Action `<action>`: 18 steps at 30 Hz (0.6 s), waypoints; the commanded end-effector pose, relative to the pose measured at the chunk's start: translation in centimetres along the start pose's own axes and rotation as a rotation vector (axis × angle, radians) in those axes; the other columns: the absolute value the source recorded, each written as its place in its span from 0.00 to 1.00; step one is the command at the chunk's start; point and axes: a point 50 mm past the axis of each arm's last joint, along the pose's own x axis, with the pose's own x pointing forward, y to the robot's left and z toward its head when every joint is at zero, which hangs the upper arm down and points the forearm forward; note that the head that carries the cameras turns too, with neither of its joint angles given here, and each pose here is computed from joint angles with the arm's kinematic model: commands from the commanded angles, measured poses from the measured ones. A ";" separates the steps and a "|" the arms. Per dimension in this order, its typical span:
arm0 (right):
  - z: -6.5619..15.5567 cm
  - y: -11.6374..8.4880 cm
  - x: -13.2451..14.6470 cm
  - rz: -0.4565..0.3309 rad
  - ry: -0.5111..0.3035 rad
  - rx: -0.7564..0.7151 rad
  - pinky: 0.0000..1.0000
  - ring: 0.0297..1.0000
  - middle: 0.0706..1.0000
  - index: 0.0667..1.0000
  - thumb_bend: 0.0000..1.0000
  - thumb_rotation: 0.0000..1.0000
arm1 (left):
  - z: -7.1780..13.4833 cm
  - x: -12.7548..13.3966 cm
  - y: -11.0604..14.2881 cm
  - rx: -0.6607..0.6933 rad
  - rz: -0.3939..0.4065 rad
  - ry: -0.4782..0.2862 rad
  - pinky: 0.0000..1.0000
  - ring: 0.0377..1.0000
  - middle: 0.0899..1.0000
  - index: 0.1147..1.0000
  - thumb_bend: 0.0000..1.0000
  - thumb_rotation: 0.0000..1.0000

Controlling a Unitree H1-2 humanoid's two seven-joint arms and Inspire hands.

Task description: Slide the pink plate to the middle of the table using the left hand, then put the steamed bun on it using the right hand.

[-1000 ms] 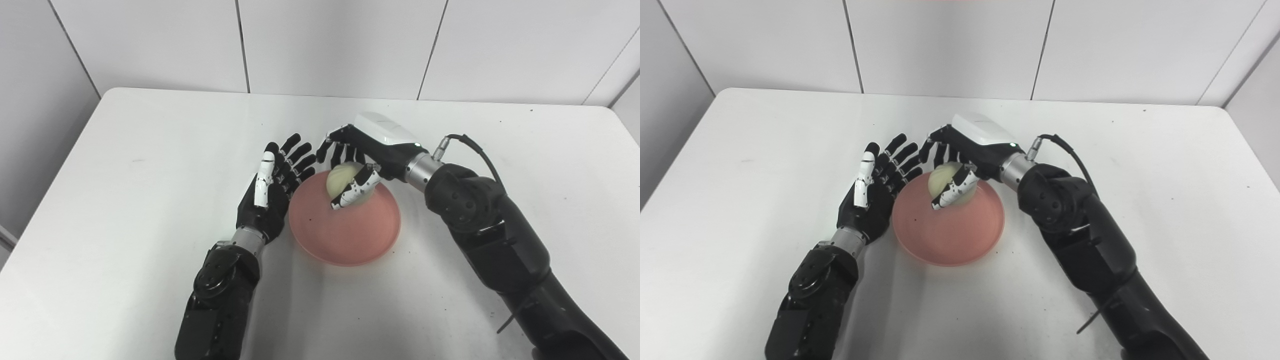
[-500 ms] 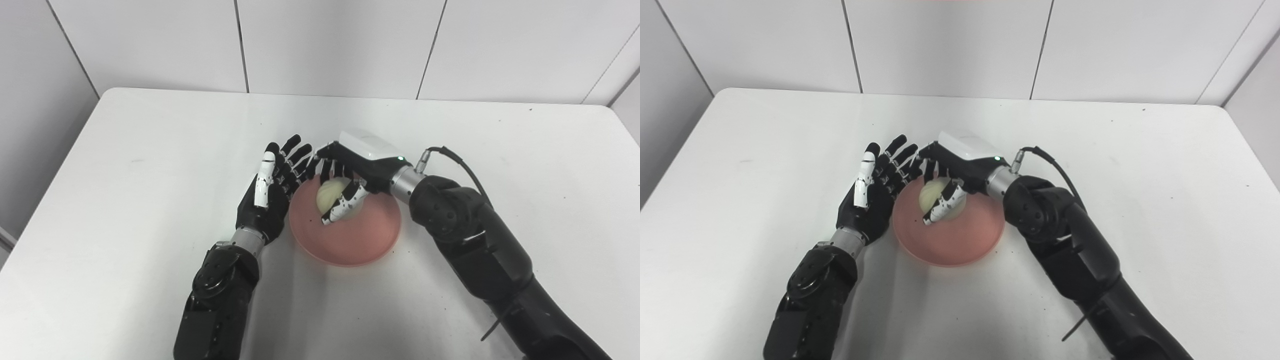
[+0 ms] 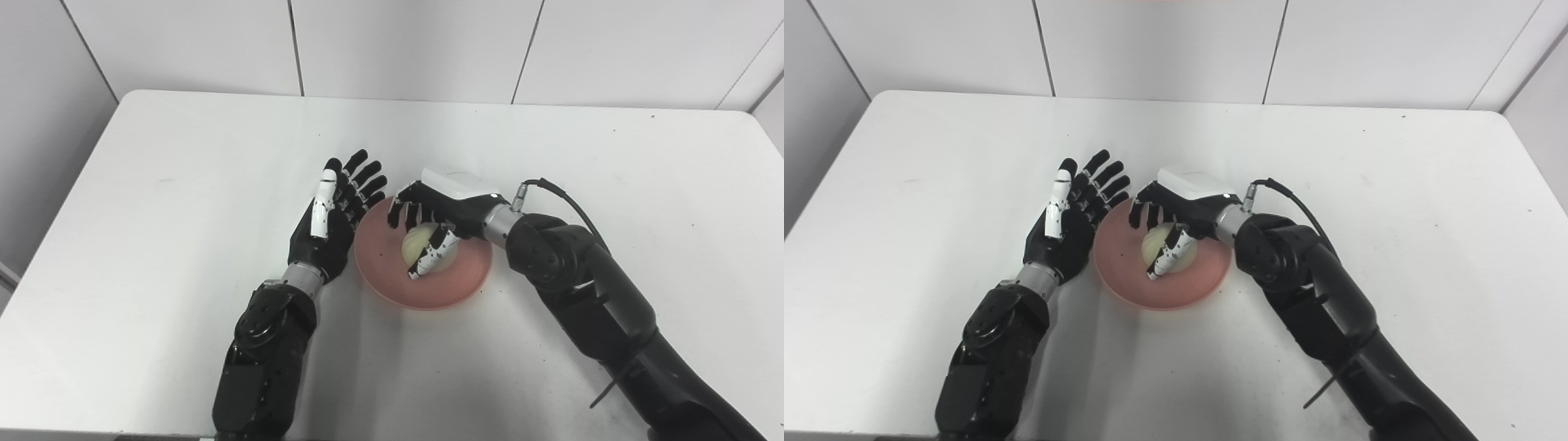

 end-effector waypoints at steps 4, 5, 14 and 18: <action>0.1 -0.4 0.6 -0.027 -0.001 -0.045 0.32 0.34 0.41 0.52 0.51 0.00 | -2.4 -1.2 1.3 -0.004 0.066 0.132 0.93 0.90 0.90 0.90 0.51 1.00; 0.0 -0.2 0.7 -0.031 0.000 -0.050 0.32 0.34 0.41 0.52 0.51 0.00 | -2.4 -1.2 1.2 -0.005 0.065 0.132 0.93 0.90 0.90 0.90 0.51 1.00; 1.2 -0.8 0.0 0.010 0.037 -0.072 0.52 0.71 0.83 0.90 0.81 0.43 | -2.2 -1.2 1.2 0.006 0.066 0.139 0.92 0.90 0.91 0.90 0.51 1.00; 1.9 -1.5 -0.5 0.027 0.043 -0.082 0.52 0.76 0.92 0.98 0.87 0.62 | -2.2 -1.2 1.3 0.013 0.063 0.136 0.93 0.91 0.92 0.91 0.51 1.00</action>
